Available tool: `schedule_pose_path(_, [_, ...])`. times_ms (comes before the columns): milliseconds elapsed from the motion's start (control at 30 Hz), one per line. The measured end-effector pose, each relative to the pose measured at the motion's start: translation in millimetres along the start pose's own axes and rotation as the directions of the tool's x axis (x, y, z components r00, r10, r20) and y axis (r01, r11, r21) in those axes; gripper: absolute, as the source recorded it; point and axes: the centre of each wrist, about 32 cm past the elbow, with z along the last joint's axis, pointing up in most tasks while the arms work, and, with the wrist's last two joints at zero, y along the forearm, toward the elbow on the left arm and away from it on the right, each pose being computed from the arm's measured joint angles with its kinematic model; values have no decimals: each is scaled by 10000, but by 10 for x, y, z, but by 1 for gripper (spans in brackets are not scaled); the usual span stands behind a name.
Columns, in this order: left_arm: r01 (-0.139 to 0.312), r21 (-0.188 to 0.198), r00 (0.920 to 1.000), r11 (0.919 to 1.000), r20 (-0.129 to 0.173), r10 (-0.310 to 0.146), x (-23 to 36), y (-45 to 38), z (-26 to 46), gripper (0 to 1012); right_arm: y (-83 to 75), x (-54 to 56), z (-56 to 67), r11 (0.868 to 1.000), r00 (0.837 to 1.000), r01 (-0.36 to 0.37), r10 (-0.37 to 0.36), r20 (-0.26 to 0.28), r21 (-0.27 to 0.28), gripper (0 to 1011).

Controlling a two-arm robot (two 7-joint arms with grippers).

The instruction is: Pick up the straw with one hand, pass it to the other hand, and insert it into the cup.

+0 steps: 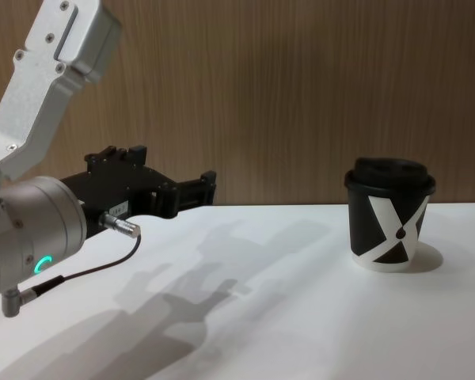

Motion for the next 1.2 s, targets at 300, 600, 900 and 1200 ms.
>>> schedule_pose_path(300, [0,0,10000,10000,-1,0,0,0,0,1003,-67,18,-52,9988,9997,246,-243,70,-434,1001])
schedule_pose_path(600, [0,-1,10000,10000,0,0,0,0,0,1003,-99,35,-127,9962,9990,447,-440,107,-752,1001])
schedule_pose_path(900, [-1,-1,10000,10000,-1,1,0,0,0,1003,-92,54,-182,9940,9984,566,-570,-11,-931,1001])
schedule_pose_path(1200, [0,0,10000,10000,0,0,0,0,0,1003,-70,91,-222,9923,9978,633,-647,-103,-1069,1001])
